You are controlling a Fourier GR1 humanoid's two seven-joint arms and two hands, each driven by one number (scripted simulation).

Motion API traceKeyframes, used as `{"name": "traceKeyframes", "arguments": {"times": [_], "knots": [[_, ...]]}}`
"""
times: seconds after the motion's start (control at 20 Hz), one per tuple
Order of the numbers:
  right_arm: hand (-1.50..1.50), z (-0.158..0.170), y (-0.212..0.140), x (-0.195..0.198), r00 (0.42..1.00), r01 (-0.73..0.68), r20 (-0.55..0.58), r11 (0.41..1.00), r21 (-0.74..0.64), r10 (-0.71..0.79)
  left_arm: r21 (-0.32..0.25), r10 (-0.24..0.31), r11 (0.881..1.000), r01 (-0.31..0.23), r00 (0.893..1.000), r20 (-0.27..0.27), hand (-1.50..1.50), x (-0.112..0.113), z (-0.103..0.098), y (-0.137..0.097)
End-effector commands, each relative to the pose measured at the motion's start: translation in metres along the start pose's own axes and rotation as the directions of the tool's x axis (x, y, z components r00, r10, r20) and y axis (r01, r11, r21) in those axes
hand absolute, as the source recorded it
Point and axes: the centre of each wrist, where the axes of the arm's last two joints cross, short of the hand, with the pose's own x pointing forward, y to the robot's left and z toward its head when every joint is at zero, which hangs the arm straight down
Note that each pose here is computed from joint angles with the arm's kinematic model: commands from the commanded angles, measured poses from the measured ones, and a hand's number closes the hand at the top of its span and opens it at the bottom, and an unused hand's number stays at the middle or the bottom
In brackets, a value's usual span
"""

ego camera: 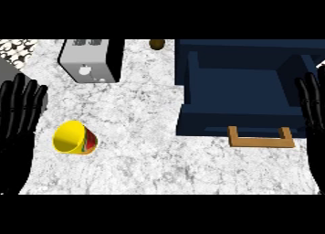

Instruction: Pick up the cup, place it into the drawer and close the drawer

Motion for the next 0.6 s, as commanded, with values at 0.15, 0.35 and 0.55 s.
{"name": "traceKeyframes", "arguments": {"times": [0.15, 0.35, 0.55], "knots": [[-1.50, 0.002, 0.011, 0.000, 1.000, 0.021, -0.021, 0.999, -0.025, -0.022, -0.097, 0.087, 0.992, -0.087, 0.996, 0.006, -1.50, -0.006, 0.022, 0.022], [-1.50, 0.013, -0.004, -0.014, 0.991, -0.032, -0.126, 0.997, 0.064, 0.040, -0.037, 0.277, 0.958, -0.285, 0.950, -0.145, -1.50, -0.014, 0.033, 0.010], [-1.50, 0.007, -0.010, -0.017, 0.993, -0.022, -0.118, 0.999, 0.035, 0.026, -0.016, 0.304, 0.950, -0.311, 0.936, -0.180, -1.50, -0.010, 0.039, 0.029]]}}
